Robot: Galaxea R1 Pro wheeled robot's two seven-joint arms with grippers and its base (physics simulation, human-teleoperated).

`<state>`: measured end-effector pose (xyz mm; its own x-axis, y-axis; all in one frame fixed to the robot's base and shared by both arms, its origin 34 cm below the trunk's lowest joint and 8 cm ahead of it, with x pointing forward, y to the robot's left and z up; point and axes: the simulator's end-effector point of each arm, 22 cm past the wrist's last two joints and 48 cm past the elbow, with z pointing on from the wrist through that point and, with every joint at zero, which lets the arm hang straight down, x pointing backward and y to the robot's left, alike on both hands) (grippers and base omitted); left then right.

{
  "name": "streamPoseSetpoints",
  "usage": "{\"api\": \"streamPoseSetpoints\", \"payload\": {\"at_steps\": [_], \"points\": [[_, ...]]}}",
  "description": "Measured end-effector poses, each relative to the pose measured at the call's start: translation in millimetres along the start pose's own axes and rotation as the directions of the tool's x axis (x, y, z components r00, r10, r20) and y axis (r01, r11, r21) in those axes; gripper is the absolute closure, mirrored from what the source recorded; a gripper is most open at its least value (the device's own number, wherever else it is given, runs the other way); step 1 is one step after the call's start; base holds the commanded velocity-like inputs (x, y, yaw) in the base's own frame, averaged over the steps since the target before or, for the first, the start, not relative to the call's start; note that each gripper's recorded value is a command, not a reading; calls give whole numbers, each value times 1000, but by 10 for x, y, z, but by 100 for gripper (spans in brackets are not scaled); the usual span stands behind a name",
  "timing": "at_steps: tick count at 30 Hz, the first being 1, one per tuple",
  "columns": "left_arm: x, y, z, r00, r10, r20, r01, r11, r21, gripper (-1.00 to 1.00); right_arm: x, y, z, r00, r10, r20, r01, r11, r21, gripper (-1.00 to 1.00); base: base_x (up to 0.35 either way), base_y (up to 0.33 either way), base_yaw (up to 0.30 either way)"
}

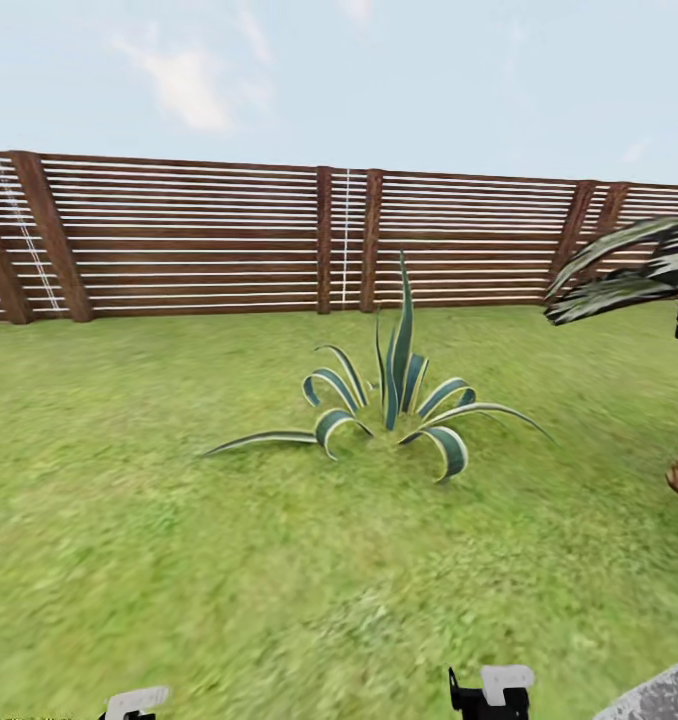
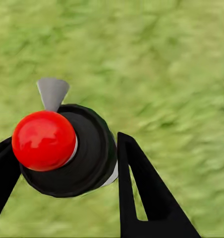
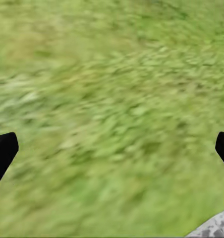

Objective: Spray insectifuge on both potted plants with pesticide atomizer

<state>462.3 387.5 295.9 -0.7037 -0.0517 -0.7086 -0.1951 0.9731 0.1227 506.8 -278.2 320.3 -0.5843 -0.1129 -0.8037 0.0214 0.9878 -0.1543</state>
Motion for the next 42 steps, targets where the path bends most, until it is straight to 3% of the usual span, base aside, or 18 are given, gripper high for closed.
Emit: {"api": "streamPoseSetpoints", "payload": {"at_steps": [42], "points": [[3, 2, -1, 1000, -2, -1, 2, 1000, -1, 100, 0, 0, 0, 1000, -1, 0, 1, 1000, 0, -100, 193, 286, 278]]}}
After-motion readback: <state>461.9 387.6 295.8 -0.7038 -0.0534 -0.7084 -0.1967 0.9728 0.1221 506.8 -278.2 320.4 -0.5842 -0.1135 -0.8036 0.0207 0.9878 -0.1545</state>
